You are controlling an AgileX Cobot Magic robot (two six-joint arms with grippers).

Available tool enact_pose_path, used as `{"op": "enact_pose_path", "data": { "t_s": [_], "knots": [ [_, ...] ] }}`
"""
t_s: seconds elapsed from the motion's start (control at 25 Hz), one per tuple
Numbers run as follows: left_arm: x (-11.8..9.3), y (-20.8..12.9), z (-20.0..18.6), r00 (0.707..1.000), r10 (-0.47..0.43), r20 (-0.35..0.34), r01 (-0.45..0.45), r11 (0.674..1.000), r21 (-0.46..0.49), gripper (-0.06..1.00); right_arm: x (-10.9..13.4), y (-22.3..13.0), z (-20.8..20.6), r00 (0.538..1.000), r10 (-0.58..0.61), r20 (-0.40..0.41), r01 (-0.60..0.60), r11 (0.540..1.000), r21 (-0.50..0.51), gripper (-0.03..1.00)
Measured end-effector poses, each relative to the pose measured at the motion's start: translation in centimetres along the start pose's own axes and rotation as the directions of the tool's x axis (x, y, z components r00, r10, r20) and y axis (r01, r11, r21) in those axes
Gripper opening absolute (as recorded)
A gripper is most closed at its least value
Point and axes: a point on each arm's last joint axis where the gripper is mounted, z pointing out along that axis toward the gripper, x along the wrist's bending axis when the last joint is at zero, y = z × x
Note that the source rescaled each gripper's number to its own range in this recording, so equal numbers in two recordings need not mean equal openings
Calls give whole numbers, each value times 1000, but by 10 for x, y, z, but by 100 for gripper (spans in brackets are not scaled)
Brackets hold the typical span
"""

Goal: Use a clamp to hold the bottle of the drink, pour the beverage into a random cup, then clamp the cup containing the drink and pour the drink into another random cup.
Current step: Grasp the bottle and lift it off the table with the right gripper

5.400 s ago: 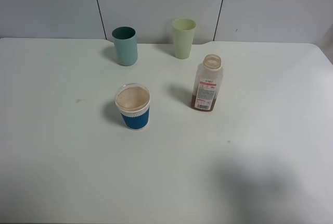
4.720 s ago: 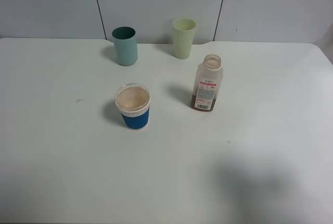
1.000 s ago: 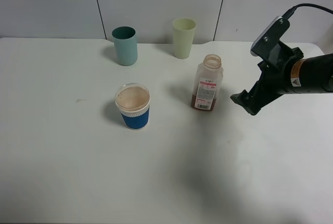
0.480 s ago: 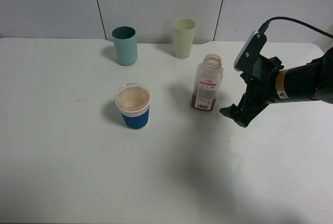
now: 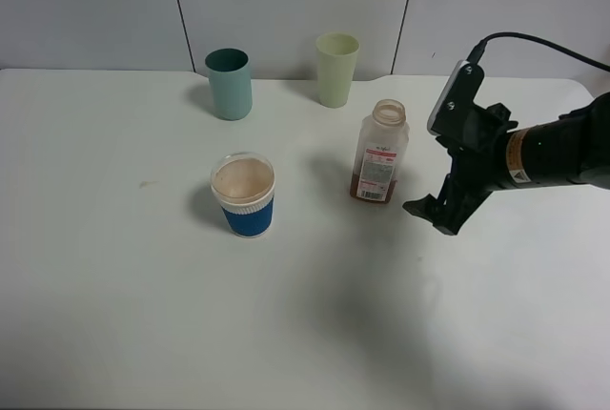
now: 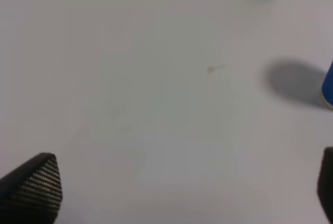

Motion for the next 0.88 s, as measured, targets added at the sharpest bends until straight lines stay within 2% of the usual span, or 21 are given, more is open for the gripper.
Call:
{"op": "enact_pose_path", "data": {
  "t_s": [0.36, 0.56, 0.88],
  "knots": [
    [0, 0, 0, 1000, 0, 0, 0, 1000, 0, 100, -9, -9, 0, 1000, 31, 2, -31, 999, -26, 100],
    [0, 0, 0, 1000, 0, 0, 0, 1000, 0, 100, -1, -15, 16, 995, 74, -69, -77, 996, -44, 100],
    [0, 0, 0, 1000, 0, 0, 0, 1000, 0, 100, -8, -11, 27, 994, 74, -77, -79, 995, -64, 100]
  ]
}}
